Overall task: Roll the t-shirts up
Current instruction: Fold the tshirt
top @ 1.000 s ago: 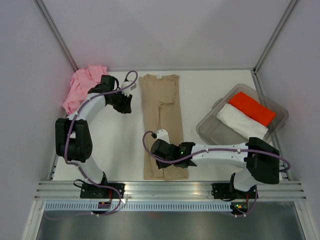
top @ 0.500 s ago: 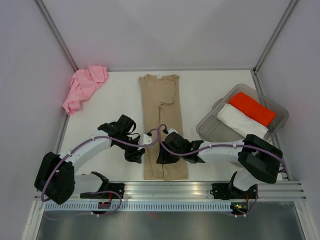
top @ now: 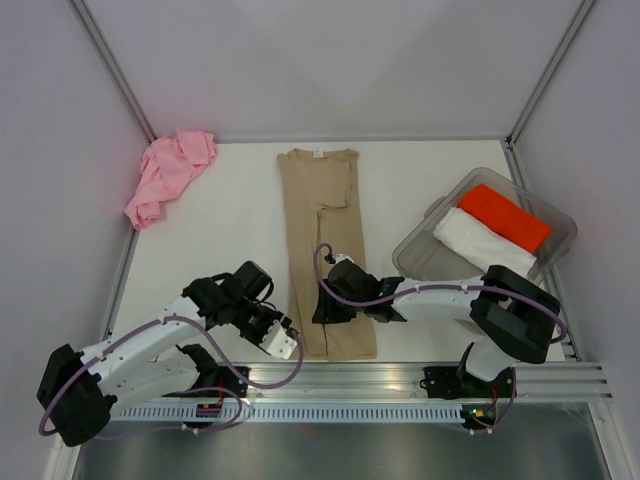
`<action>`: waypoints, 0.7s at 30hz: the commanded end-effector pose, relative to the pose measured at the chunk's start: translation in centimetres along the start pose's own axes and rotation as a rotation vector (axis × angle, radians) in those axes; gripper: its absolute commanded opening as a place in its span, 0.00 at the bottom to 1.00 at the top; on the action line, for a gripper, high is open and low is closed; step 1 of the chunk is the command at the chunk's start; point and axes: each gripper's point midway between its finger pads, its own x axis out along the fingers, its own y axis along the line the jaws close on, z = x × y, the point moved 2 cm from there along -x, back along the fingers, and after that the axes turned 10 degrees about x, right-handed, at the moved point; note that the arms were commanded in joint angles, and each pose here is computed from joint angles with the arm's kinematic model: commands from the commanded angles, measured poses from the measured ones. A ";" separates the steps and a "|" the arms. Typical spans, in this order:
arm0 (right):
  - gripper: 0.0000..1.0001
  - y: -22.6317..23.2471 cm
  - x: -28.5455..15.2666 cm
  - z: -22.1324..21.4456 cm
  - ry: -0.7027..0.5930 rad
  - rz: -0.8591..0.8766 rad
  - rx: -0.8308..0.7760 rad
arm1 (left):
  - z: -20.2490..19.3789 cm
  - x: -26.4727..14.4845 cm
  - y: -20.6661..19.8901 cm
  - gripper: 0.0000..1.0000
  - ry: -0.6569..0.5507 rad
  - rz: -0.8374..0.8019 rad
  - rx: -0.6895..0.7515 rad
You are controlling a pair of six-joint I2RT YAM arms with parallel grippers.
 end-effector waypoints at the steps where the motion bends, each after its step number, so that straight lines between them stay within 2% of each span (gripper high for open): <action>1: 0.36 0.8 -1.2 1.1 -0.050 0.031 0.000 | 0.7 0.0 -0.7 0.46 -0.024 -0.020 0.189; 3: 0.36 0.0 -1.8 1.0 -0.066 0.024 0.001 | 1.3 0.6 -1.4 0.50 -0.060 -0.047 0.185; 8: 0.36 -1.4 -3.0 0.9 -0.087 -0.021 -0.031 | 1.2 1.7 -0.6 0.52 -0.053 -0.030 0.209; 12: 0.38 -0.7 -3.6 0.9 -0.115 -0.011 -0.050 | 1.0 2.9 -0.3 0.53 -0.046 -0.043 0.268; 17: 0.44 2.2 -4.4 -0.3 -0.132 0.015 -0.077 | 0.5 4.2 -1.2 0.53 -0.059 -0.083 0.272; 19: 0.50 2.9 -3.6 -0.7 -0.115 0.006 -0.079 | 0.7 4.6 -0.6 0.53 -0.071 -0.051 0.295; 21: 0.51 2.4 -2.6 -0.9 -0.114 -0.056 -0.089 | 1.0 5.0 -0.7 0.53 -0.085 -0.049 0.294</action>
